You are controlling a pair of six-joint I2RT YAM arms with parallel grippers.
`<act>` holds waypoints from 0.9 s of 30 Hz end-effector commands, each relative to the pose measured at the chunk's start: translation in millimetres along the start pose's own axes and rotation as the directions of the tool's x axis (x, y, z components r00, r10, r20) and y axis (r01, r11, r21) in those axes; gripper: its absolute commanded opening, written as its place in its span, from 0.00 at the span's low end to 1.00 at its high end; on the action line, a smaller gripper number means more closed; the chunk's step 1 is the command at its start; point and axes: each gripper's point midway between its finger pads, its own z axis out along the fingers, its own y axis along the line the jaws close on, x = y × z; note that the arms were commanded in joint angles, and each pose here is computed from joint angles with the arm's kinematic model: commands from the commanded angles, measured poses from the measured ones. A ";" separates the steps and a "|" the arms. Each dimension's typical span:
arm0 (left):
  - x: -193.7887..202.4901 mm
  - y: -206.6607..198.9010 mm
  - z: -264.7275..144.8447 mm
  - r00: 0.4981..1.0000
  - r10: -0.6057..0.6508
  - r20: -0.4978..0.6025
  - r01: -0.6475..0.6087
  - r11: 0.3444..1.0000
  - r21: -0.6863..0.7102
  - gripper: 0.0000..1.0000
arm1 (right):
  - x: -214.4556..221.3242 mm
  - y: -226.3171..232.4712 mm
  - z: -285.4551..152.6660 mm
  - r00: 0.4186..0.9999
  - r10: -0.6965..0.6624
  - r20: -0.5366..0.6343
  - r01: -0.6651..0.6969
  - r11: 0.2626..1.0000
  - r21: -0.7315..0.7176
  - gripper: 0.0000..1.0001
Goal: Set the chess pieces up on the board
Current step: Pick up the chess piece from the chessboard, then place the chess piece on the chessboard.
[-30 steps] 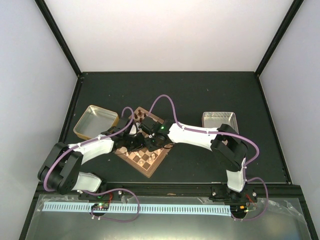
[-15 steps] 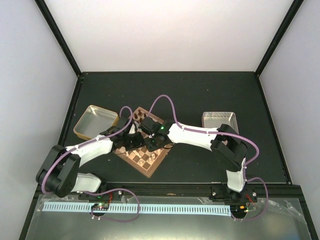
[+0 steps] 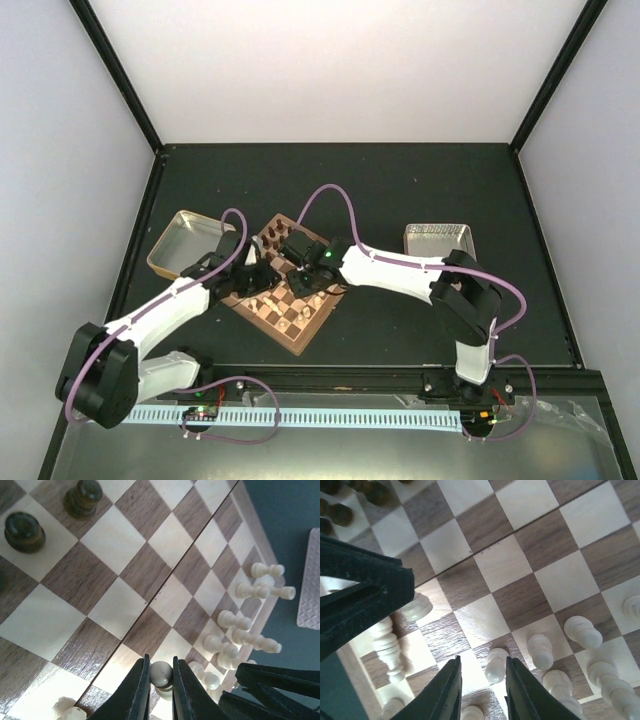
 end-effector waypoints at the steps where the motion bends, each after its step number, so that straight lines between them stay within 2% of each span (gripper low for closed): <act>1: -14.1 -18.3 -20.9 0.999 0.015 0.040 -0.016 0.999 0.046 0.05 | -29.5 12.4 -37.5 0.992 0.018 0.127 -0.012 0.999 -0.044 0.27; 5: -17.8 -30.9 -37.7 0.998 0.017 0.060 -0.023 0.995 0.099 0.05 | -34.8 18.3 -58.4 0.983 0.002 0.185 0.016 0.995 -0.097 0.32; 10: -18.4 -54.2 -60.3 0.998 0.024 0.062 -0.036 0.979 0.200 0.06 | -30.7 40.5 -75.9 0.954 -0.103 0.283 0.177 0.953 -0.247 0.47; 16: -10.0 -74.9 -79.3 0.999 0.030 0.027 -0.037 0.951 0.307 0.06 | -28.8 54.4 -82.5 0.940 -0.152 0.304 0.249 0.918 -0.310 0.55; 22: -1.9 -84.3 -89.6 0.999 0.036 -0.005 -0.032 0.930 0.365 0.07 | -37.1 56.9 -81.9 0.930 -0.173 0.324 0.272 0.918 -0.288 0.53; 27: 4.9 -86.2 -92.5 0.999 0.043 -0.031 -0.028 0.922 0.385 0.07 | -40.0 59.1 -80.3 0.922 -0.198 0.331 0.297 0.913 -0.281 0.38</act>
